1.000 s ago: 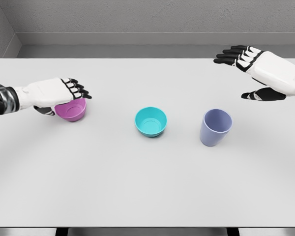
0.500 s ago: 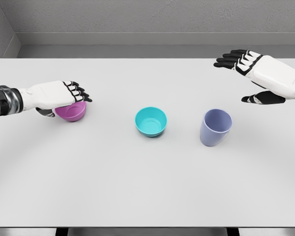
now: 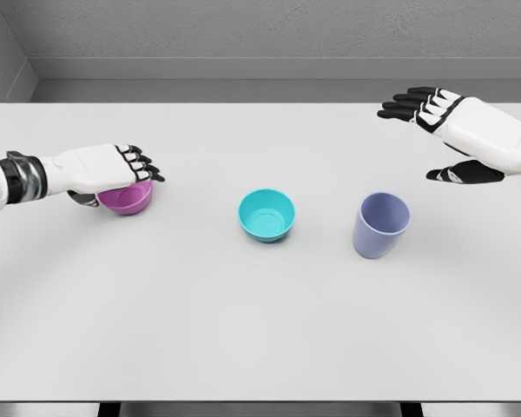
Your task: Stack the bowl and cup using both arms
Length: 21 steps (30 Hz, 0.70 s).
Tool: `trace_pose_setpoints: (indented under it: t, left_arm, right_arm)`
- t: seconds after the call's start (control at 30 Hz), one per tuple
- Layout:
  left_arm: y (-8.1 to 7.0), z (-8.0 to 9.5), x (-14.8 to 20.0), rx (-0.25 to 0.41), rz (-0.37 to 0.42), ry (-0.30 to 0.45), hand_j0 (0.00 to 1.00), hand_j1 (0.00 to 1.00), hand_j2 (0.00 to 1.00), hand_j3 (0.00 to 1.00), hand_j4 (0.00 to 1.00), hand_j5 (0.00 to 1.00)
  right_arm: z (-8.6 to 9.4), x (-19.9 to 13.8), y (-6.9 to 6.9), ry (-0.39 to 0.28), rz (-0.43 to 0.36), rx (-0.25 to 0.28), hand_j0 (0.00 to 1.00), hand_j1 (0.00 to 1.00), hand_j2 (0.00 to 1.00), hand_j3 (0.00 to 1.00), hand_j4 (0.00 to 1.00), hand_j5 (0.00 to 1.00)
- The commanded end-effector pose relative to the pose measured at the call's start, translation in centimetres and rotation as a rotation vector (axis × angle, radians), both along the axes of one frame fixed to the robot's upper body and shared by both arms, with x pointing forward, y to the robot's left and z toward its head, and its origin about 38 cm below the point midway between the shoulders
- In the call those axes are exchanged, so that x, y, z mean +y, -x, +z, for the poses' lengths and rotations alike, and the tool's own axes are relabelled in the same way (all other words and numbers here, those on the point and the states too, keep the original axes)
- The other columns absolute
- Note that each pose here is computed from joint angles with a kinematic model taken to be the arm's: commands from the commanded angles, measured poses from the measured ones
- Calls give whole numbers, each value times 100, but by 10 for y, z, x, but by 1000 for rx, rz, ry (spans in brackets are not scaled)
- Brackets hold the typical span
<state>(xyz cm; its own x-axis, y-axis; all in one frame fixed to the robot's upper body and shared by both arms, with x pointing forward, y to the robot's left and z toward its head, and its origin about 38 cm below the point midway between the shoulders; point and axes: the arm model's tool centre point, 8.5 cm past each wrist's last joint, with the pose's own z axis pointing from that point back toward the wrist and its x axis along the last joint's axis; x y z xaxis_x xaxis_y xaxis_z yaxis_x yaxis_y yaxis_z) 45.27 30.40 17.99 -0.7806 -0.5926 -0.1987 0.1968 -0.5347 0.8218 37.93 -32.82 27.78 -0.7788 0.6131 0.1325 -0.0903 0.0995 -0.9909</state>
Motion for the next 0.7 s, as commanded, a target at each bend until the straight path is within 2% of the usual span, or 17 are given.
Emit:
trace_pose_setpoints:
  t: [0.0,0.67]
  left_arm:
    - [0,-1,-2,1,0,7,100,100,100,100,100,100]
    - [-2,-7,-6,5,-14,-36,100,100,100,100,100,100]
  right_arm:
    - [1,0,0,-6,-1,1,100,100,100,100,100,100]
    - [-2,-1,1,-4,-4,10,100,100,100,100,100,100]
